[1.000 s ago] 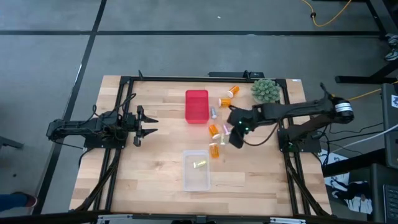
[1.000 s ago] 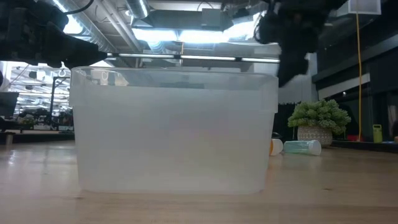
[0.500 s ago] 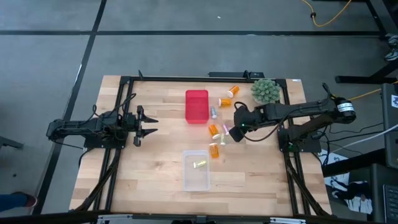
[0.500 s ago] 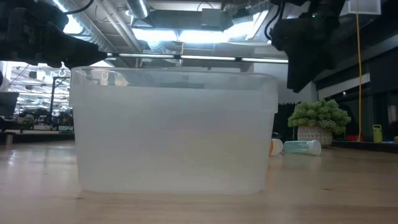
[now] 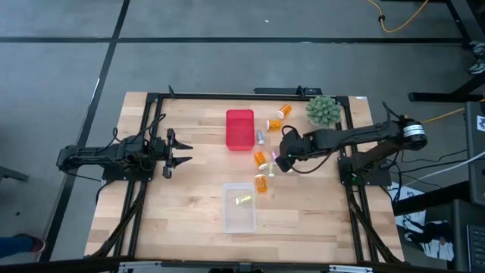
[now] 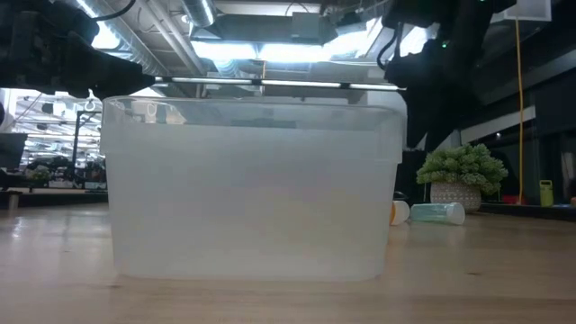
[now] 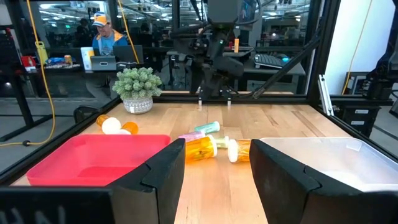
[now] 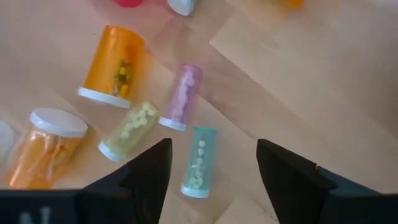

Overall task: Pick and place medicine bottles into bin by pill shape (circle, oval)
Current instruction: Put the small blue pill bottle into the transparent bin

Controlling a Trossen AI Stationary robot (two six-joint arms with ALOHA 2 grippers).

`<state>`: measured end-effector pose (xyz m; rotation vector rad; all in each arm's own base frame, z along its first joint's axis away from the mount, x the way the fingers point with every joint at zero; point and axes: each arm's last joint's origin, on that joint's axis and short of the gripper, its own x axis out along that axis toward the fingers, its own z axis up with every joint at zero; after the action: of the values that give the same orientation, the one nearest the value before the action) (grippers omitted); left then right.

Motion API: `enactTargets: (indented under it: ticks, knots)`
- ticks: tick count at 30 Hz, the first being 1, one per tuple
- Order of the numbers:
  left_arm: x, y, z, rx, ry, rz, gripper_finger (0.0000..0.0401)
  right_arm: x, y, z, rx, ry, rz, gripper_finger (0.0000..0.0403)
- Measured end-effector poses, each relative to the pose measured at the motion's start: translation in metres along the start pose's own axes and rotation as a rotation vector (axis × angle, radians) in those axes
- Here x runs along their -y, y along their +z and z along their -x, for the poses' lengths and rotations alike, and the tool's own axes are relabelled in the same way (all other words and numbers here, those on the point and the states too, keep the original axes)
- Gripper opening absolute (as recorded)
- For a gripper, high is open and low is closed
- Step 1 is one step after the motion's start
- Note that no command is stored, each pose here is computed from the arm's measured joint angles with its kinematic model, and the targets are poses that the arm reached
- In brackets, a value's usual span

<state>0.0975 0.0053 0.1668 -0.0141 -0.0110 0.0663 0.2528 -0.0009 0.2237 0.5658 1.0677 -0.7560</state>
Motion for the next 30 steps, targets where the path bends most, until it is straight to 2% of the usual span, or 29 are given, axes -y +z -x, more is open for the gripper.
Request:
enactTargets:
  ticks: [3, 21, 30]
  knots:
    - [0.000, 0.000, 0.000, 0.000, 0.000, 0.000, 0.0173, -0.003, -0.001, -0.006, -0.020, -0.007, -0.043, 0.0238]
    - [0.000, 0.000, 0.000, 0.000, 0.000, 0.000, 0.0173, -0.020, -0.016, -0.070, -0.289, -0.098, -0.001, 0.0239]
    - [0.000, 0.000, 0.000, 0.000, 0.000, 0.000, 0.0173, -0.015, -0.013, -0.089, -0.327, -0.148, -0.020, 0.0234]
